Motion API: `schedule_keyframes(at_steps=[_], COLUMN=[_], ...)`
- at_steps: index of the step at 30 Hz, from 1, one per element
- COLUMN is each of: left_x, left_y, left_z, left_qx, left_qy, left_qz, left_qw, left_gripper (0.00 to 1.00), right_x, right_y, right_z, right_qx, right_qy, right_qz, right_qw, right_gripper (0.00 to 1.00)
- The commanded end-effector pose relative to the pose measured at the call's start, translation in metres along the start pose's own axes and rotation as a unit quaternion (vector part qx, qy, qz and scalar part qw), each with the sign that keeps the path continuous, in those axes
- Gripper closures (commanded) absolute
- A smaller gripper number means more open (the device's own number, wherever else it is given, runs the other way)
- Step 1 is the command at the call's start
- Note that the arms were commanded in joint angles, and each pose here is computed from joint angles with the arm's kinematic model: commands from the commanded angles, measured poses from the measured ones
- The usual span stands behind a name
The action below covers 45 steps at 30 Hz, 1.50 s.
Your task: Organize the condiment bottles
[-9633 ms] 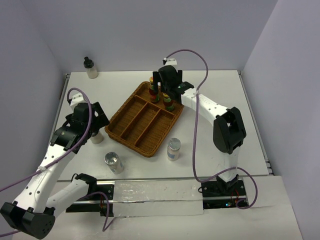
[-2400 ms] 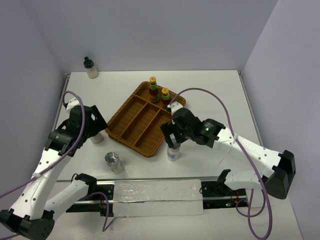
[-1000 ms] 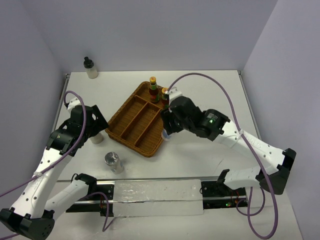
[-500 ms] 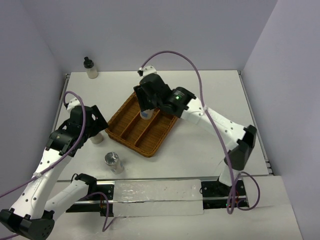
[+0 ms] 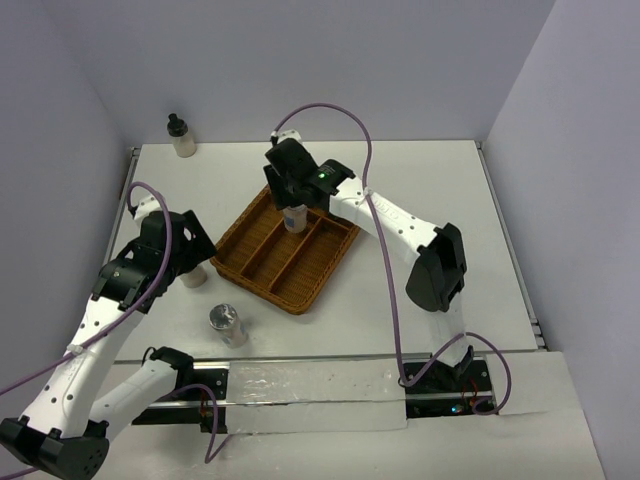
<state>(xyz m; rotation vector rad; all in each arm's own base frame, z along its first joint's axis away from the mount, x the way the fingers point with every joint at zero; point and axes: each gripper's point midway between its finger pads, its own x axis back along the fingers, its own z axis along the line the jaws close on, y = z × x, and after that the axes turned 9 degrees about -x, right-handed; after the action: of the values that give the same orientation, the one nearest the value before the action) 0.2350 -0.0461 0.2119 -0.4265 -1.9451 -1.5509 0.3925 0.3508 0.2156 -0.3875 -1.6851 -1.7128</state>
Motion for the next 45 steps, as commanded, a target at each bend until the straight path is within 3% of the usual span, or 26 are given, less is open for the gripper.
schedule_keyframes(at_steps=[1, 15, 20, 22, 25, 28, 45], left_x=[0.002, 0.005, 0.015, 0.019, 0.028, 0.040, 0.070], left_y=[0.009, 0.011, 0.016, 0.015, 0.014, 0.013, -0.078], left_z=[-0.003, -0.005, -0.016, -0.018, -0.012, -0.015, -0.038], left_qx=[0.002, 0.007, -0.011, -0.030, -0.050, -0.056, -0.065], left_qy=[-0.003, -0.008, -0.038, -0.039, -0.019, -0.028, -0.054], left_qz=[-0.012, -0.011, 0.002, 0.020, 0.038, 0.043, 0.165], left_qw=[1.000, 1.000, 0.999, 0.999, 0.998, 0.997, 0.983], left_gripper=[0.00, 0.01, 0.00, 0.01, 0.01, 0.00, 0.02], right_x=[-0.007, -0.057, -0.063, -0.062, -0.058, -0.045, 0.085], right_y=[0.022, -0.009, -0.016, -0.016, -0.010, 0.000, 0.095], right_z=[0.004, -0.013, -0.013, -0.014, -0.012, -0.011, -0.004], right_qx=[-0.017, -0.018, -0.016, -0.016, -0.018, -0.020, -0.062], right_qy=[0.008, -0.010, -0.009, -0.009, -0.006, -0.002, 0.058], right_qz=[-0.036, -0.001, 0.009, 0.010, 0.005, -0.004, -0.136], right_qw=[0.999, 1.000, 1.000, 1.000, 1.000, 1.000, 0.987], right_gripper=[0.91, 0.90, 0.66, 0.38, 0.15, 0.05, 0.00])
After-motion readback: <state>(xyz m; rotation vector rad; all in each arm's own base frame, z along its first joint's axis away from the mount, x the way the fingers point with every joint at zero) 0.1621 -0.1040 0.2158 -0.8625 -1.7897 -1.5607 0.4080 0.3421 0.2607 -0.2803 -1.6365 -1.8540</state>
